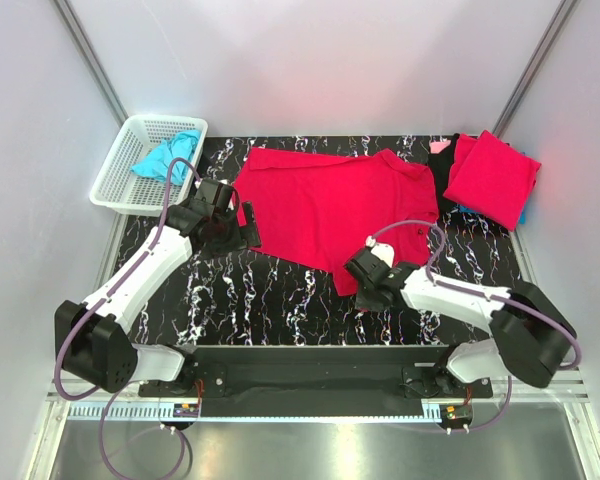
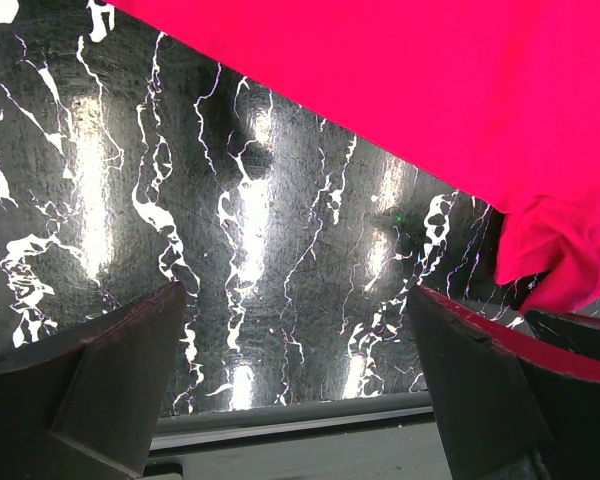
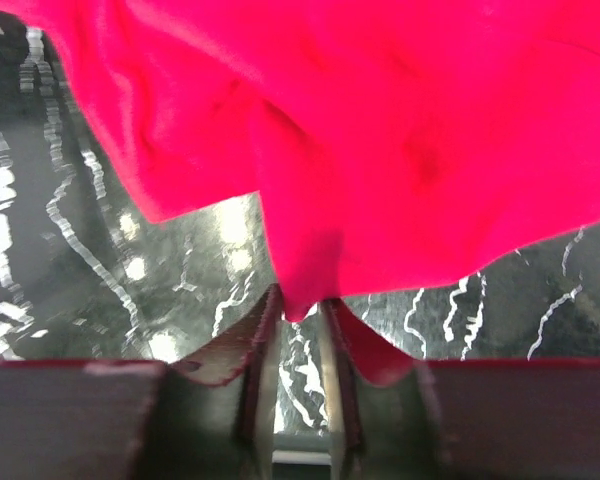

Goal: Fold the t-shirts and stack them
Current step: Flatten the tshirt out

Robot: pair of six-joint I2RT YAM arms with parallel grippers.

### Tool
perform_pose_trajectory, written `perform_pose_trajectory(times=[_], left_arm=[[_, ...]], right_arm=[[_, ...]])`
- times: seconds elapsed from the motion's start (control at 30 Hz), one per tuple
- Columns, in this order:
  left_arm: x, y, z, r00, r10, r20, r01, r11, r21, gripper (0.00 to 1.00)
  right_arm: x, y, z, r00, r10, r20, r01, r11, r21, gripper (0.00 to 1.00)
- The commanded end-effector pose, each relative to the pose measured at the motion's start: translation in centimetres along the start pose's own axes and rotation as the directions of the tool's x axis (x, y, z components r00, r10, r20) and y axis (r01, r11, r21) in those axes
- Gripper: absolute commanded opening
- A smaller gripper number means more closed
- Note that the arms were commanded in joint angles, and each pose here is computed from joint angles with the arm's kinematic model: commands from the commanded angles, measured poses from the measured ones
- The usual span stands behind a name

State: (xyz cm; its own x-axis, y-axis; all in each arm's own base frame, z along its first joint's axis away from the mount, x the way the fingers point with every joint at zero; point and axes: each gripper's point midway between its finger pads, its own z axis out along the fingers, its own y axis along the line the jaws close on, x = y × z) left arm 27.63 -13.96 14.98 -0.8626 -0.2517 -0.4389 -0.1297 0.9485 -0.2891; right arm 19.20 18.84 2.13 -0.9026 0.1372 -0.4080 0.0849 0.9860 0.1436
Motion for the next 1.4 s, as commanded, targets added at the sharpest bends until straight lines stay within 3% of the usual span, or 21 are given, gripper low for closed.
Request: perform_pose_trajectory(times=[0.0, 0.1, 0.13, 0.47, 0.7, 0.83, 0.87, 1.0, 1.17, 1.2, 1.37], left_arm=[[-0.9, -0.1, -0.5, 0.999, 0.015, 0.049, -0.016, 1.0, 0.005, 0.99], [-0.8, -0.1, -0.4, 0.999, 0.014, 0.043, -0.014, 1.0, 0.003, 0.99], [-0.8, 0.0, -0.4, 0.999, 0.014, 0.045, -0.014, 1.0, 0.002, 0.99], [-0.7, 0.0, -0.6, 0.999, 0.011, 0.05, -0.011, 1.0, 0.007, 0.99], [-0.9, -0.3, -0.8, 0.999, 0.006, 0.051, -0.007, 1.0, 0.016, 0.99], [-1.1, -0.3, -1.0, 0.998, 0.01, 0.061, -0.011, 1.0, 0.017, 0.99], [-1.2, -0.3, -1.1, 0.998, 0.011, 0.066, -0.013, 1.0, 0.018, 0.99], [-1.1, -0.1, -1.2, 0.998, 0.015, 0.067, -0.015, 1.0, 0.011, 0.99], [-1.0, 0.0, -1.1, 0.998, 0.015, 0.063, -0.015, 1.0, 0.006, 0.99], [-1.0, 0.0, -1.1, 0.998, 0.013, 0.063, -0.014, 1.0, 0.006, 0.99], [-1.1, -0.1, -1.3, 0.997, 0.019, 0.068, -0.02, 1.0, 0.012, 0.99]], right_arm=[[-1.5, 1.0, -2.2, 0.997, 0.038, 0.06, -0.035, 0.998, -0.057, 0.26], [-1.7, 1.3, -3.6, 0.997, 0.051, 0.057, -0.046, 0.995, -0.087, 0.1], [-1.8, 1.3, -4.0, 0.997, 0.051, 0.055, -0.046, 0.995, -0.09, 0.0], [-4.2, 0.8, -8.7, 0.983, 0.105, 0.15, -0.087, 0.989, -0.121, 0.0], [-5.3, -3.9, -8.0, 0.957, 0.134, 0.258, -0.169, 0.979, 0.116, 0.0], [-4.3, -3.3, -6.2, 0.976, 0.11, 0.186, -0.142, 0.975, 0.168, 0.03], [-3.9, -3.2, -5.5, 0.984, 0.094, 0.153, -0.123, 0.974, 0.192, 0.11], [-3.1, -2.5, -4.2, 0.993, 0.071, 0.099, -0.089, 0.975, 0.202, 0.12], [-3.2, -2.3, -3.7, 0.993, 0.06, 0.106, -0.08, 0.978, 0.193, 0.1], [-3.1, -2.3, -3.6, 0.993, 0.057, 0.103, -0.076, 0.978, 0.192, 0.04], [-2.4, -2.4, -2.7, 0.997, 0.044, 0.069, -0.058, 0.975, 0.213, 0.0]])
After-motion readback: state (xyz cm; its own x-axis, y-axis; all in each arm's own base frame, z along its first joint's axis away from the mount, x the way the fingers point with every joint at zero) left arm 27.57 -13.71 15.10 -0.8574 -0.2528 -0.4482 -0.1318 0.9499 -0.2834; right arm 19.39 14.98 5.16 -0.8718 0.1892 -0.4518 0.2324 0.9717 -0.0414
